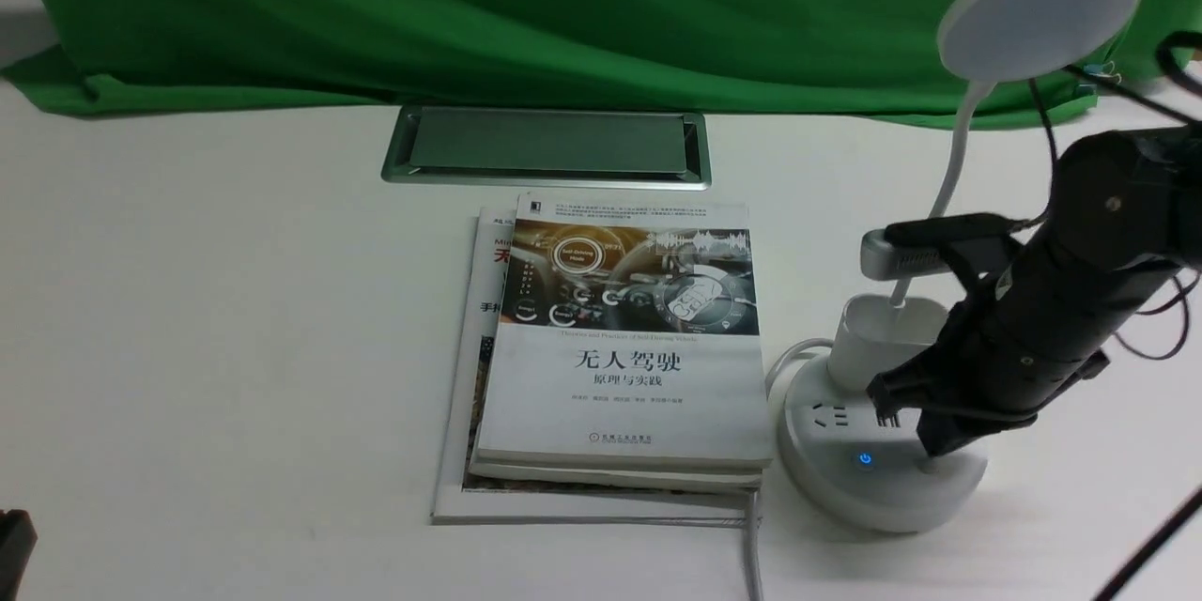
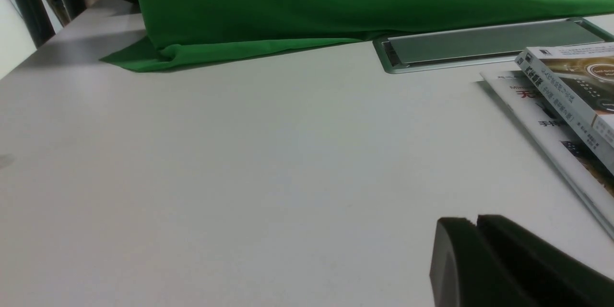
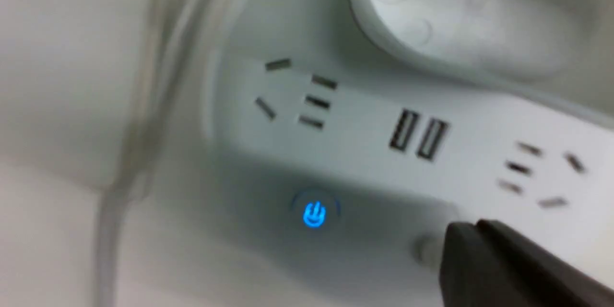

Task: Turn off the desk lamp on the white desktop by hand.

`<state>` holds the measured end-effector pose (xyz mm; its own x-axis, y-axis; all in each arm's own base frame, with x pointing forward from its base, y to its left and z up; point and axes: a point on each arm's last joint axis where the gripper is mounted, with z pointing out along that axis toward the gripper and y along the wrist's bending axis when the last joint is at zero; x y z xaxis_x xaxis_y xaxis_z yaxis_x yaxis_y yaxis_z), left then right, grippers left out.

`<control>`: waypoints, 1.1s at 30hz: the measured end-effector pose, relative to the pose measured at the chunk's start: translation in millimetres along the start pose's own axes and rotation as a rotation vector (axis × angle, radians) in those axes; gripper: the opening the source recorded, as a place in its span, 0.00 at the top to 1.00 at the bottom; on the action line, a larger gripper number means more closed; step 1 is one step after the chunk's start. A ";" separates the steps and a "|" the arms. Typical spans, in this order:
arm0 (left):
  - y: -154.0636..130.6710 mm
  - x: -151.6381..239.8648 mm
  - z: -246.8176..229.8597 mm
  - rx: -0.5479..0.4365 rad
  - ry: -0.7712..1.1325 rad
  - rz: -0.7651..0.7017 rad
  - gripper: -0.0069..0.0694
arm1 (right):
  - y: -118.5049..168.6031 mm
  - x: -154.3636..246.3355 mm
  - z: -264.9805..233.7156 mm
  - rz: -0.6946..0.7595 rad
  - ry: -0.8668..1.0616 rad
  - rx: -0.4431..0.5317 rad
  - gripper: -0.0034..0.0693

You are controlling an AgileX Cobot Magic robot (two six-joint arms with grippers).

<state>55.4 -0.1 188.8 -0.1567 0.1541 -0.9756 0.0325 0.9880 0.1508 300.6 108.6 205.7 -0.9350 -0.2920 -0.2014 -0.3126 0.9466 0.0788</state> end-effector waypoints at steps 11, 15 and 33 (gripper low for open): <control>0.0 0.0 0.0 0.000 0.000 0.000 0.88 | 11.4 85.4 -58.6 -0.045 -0.151 -0.010 0.90; 0.0 0.0 0.0 0.000 0.000 -0.002 0.88 | 11.5 126.4 -76.9 -0.036 -0.237 -0.020 0.90; 0.0 0.0 0.0 0.000 0.000 -0.001 0.88 | 0.4 209.1 -141.7 -0.029 -0.897 0.033 0.90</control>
<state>55.4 -0.1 188.8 -0.1567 0.1533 -0.9757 0.0324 0.9881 0.1501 81.2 28.5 302.0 -0.4396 -0.1129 -0.8911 -0.3162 0.9480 0.0359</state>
